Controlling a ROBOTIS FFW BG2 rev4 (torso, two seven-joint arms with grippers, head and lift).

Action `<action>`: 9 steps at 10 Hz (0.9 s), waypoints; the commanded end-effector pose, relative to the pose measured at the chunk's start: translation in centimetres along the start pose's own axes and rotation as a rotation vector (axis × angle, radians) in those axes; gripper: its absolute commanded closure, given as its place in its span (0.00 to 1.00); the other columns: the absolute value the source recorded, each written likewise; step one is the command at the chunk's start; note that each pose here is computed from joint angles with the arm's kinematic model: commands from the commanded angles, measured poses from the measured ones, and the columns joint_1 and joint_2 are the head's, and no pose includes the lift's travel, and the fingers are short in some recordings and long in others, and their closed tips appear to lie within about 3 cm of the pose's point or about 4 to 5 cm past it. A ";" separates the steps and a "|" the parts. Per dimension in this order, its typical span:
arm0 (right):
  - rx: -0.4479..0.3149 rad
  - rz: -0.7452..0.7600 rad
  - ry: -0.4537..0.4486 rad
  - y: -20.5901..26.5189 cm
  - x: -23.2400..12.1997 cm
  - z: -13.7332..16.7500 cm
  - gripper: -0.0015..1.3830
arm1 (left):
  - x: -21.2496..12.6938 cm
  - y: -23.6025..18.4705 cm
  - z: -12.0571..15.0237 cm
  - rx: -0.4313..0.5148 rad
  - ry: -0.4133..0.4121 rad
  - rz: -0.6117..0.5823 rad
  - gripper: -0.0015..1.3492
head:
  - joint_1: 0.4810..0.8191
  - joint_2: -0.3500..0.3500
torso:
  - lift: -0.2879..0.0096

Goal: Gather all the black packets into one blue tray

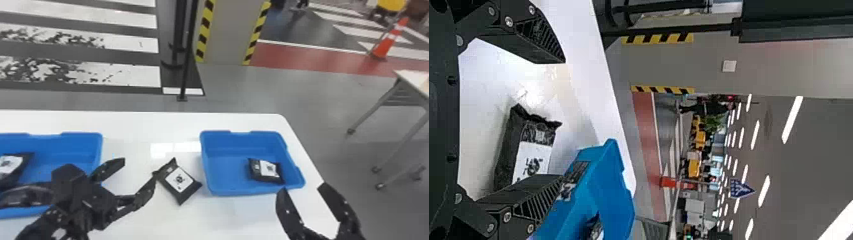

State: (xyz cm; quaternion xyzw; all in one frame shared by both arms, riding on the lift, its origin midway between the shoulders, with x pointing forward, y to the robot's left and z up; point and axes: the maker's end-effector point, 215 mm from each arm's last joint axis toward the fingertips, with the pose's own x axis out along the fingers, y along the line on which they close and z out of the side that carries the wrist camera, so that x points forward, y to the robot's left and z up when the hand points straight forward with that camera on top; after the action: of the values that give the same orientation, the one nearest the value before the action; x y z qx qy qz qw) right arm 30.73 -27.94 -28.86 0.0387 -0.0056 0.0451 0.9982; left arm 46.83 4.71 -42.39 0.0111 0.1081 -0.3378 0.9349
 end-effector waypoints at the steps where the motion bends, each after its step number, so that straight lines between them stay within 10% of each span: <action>1: 0.005 0.001 -0.005 0.1 0.2 0.0 0.11 | 2.6 -1.9 -0.8 0.020 0.038 -0.061 0.17 | 0.63 0.05 | 0.60; 9: 0.049 0.003 -0.016 0.5 1.0 -0.6 0.11 | 10.1 -2.8 -6.0 0.200 0.236 -0.152 0.16 | 0.63 0.00 | 0.60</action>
State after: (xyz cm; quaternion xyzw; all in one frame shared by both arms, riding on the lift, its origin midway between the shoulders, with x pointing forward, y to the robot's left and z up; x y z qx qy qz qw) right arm 31.61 -27.41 -29.31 0.0592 -0.0119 0.0466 0.9971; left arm 51.40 -3.00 -49.77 0.1276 0.1775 -0.4085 0.8862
